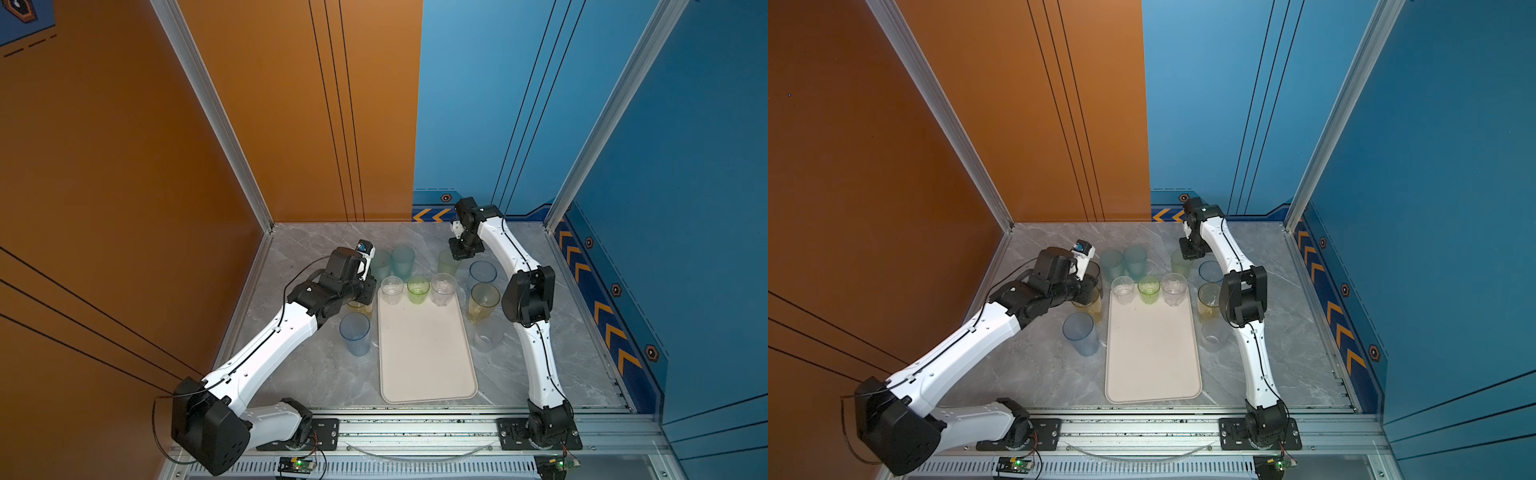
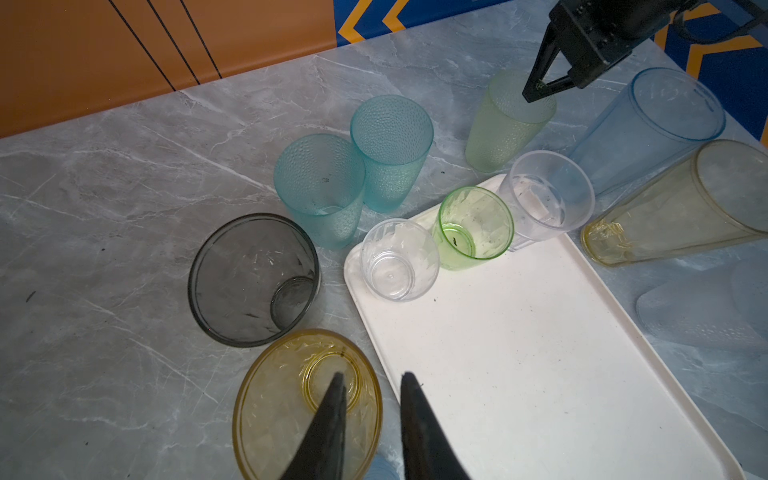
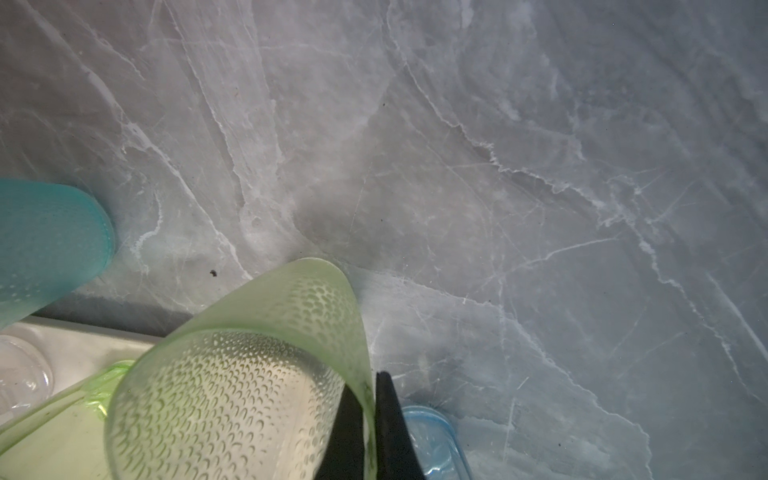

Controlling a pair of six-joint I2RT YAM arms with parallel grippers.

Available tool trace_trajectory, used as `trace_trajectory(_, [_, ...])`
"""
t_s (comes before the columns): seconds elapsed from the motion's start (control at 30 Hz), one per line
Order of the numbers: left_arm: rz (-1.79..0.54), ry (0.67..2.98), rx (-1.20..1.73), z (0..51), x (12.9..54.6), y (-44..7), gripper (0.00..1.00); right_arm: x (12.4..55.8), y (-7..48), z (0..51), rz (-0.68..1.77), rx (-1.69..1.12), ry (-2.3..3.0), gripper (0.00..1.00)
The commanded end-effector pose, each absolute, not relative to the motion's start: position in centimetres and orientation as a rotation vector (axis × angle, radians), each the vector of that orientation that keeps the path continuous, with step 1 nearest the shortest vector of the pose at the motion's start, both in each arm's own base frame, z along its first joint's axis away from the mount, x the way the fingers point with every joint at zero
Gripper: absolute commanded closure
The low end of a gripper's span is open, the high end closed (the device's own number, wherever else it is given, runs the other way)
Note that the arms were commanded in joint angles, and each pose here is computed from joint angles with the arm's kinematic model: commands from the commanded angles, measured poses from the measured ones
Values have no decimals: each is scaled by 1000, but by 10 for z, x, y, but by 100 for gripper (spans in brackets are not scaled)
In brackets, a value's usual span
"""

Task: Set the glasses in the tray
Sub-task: 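Lower the right gripper onto the dotted green cup's rim and close, then lift the dotted green cup and carry it over the tray's near end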

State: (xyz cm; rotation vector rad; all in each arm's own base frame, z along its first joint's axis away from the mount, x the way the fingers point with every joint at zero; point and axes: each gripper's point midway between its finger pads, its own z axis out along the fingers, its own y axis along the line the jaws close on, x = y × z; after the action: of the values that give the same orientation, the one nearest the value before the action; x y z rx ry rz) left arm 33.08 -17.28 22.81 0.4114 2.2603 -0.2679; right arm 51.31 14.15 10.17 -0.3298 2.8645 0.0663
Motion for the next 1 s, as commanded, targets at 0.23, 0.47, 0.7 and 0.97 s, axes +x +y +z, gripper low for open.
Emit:
trace_trajectory(0.23, [-252, 2254, 399, 232, 323, -165, 75, 527, 142, 183, 29, -277, 2624, 100])
trace_trajectory(0.47, [-267, 2246, 389, 235, 321, -166, 75, 509, 148, 234, 40, -275, 2490, 100])
trace_trajectory(0.7, [-278, 2211, 359, 252, 323, -167, 75, 448, 189, 295, 93, -426, 2354, 100])
trace_trajectory(0.97, [-266, 2157, 334, 272, 324, -164, 74, 365, 260, 280, 101, -735, 2359, 100])
